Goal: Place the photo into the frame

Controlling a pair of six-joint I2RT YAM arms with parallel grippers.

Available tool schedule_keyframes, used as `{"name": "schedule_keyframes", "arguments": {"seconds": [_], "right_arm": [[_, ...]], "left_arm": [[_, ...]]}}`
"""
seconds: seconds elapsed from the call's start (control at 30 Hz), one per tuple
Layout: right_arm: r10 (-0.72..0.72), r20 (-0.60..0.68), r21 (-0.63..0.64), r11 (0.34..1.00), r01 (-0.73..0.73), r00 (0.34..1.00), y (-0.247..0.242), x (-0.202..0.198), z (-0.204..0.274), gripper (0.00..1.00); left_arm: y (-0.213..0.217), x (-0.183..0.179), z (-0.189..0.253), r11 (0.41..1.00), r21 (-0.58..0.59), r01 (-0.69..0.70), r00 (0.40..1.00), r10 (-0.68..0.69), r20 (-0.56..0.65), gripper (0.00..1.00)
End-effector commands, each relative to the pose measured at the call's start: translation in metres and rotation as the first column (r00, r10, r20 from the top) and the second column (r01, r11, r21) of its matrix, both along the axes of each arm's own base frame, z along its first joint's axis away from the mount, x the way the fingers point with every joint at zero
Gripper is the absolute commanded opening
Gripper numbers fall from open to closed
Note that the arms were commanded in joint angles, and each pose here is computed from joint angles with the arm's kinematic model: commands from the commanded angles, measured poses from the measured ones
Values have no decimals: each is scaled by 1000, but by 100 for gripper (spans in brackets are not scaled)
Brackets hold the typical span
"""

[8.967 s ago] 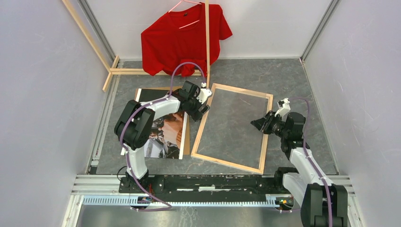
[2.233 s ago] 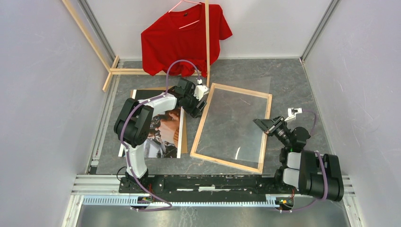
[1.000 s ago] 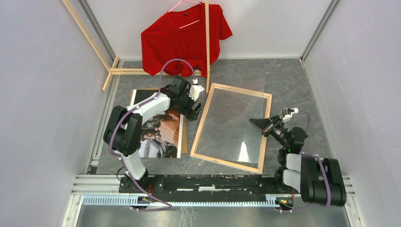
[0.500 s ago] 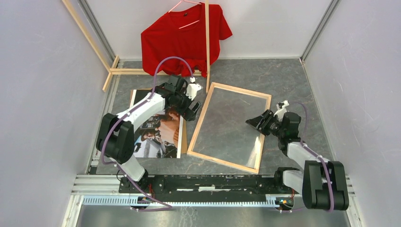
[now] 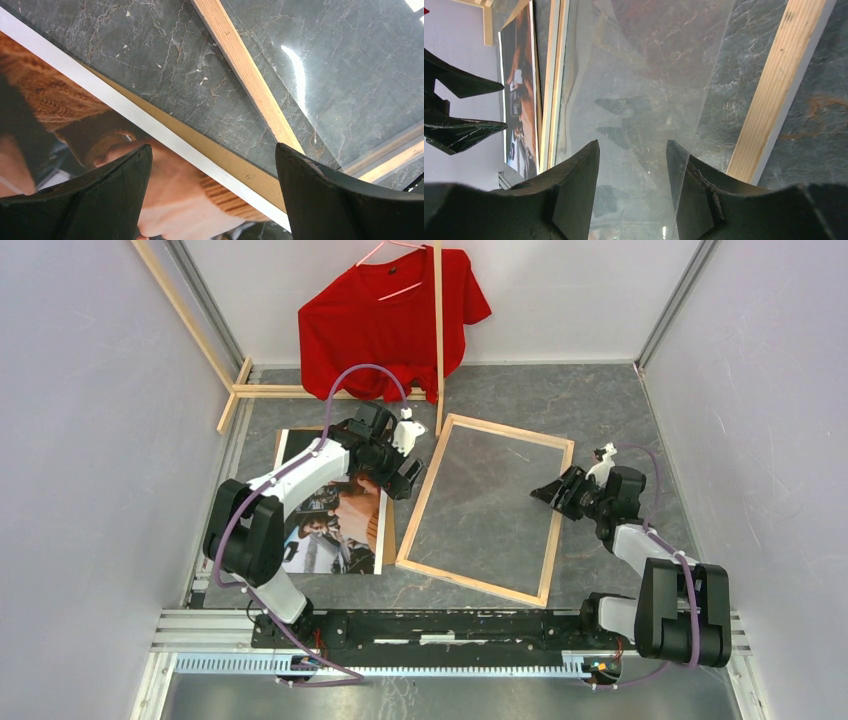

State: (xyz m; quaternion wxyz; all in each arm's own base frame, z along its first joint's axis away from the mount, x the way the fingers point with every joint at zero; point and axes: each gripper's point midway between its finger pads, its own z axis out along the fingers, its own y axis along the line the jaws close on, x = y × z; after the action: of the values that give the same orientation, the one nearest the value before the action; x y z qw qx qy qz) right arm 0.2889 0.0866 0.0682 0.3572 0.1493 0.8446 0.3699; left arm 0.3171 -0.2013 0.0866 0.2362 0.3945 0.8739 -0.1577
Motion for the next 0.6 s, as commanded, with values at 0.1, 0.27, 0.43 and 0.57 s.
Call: {"name": "schedule_keyframes", "arguments": {"seconds": [0.1, 0.27, 0.43, 0.57], "right_arm": [[18, 103, 15, 1000, -20, 995, -1, 14, 20, 52], [14, 151, 32, 999, -19, 988, -3, 22, 34, 41], [53, 183, 38, 997, -61, 982, 0, 32, 48, 42], [59, 166, 55, 996, -69, 984, 1, 34, 45, 29]], "left_arm": [[-1, 15, -2, 999, 23, 32, 998, -33, 55, 97], [0, 18, -13, 999, 44, 27, 999, -29, 44, 94], [0, 19, -15, 998, 50, 30, 999, -32, 41, 93], [-1, 22, -14, 998, 50, 27, 999, -30, 44, 92]]}}
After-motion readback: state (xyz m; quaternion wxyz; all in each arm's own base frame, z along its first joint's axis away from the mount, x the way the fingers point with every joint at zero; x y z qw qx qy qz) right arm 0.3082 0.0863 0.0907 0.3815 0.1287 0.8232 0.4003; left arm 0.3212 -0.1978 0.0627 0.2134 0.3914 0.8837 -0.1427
